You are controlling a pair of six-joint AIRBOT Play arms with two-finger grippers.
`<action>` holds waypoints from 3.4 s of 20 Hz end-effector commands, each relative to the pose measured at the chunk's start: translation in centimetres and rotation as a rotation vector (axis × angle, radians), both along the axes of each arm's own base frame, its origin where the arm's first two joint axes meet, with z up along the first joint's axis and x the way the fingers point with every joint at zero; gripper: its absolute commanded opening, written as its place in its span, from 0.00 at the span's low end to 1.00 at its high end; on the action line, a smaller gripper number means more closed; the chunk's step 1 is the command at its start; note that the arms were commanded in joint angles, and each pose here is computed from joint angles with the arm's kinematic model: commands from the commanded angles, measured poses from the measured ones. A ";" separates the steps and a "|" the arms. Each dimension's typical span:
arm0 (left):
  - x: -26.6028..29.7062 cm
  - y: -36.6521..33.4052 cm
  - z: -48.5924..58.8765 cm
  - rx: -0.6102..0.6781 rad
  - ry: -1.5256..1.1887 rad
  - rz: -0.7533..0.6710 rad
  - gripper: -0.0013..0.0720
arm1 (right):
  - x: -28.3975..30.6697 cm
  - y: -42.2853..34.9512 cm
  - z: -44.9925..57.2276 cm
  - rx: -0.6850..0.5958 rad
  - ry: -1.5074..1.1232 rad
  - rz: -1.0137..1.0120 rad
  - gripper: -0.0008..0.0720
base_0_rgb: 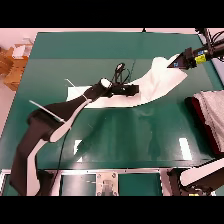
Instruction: Fold the shirts.
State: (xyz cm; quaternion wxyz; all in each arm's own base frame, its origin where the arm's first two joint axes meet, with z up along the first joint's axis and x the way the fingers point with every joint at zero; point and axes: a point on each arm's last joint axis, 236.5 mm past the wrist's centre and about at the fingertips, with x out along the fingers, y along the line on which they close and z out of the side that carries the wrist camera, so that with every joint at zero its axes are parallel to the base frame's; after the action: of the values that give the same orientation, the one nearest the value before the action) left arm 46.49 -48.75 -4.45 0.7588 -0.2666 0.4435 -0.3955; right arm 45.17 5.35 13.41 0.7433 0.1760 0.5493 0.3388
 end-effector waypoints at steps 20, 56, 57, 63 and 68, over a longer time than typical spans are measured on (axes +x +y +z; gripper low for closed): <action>2.3 32.3 12.2 0.214 0.064 -0.142 0.05 | -1.1 16.3 2.7 0.102 0.031 0.071 0.03; 2.6 39.0 11.8 0.238 0.074 -0.081 0.05 | 1.4 22.1 -22.1 0.153 0.360 -0.221 0.80; 2.7 39.0 11.8 0.238 0.073 -0.080 0.05 | 1.6 23.2 -21.7 0.176 0.346 -0.221 0.65; 2.6 39.0 11.8 0.238 0.074 -0.081 0.05 | 5.2 23.3 -12.5 0.324 0.190 -0.180 0.03; 2.4 39.0 11.8 0.237 0.080 -0.089 0.05 | 7.9 10.6 2.4 0.384 -0.097 -0.312 0.03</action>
State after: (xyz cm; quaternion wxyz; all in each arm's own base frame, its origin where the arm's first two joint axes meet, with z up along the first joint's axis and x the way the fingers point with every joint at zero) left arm 49.08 -9.78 7.40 0.7508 -0.1711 0.5261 -0.3610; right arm 52.73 22.17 8.43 0.7249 0.3786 0.4706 0.3314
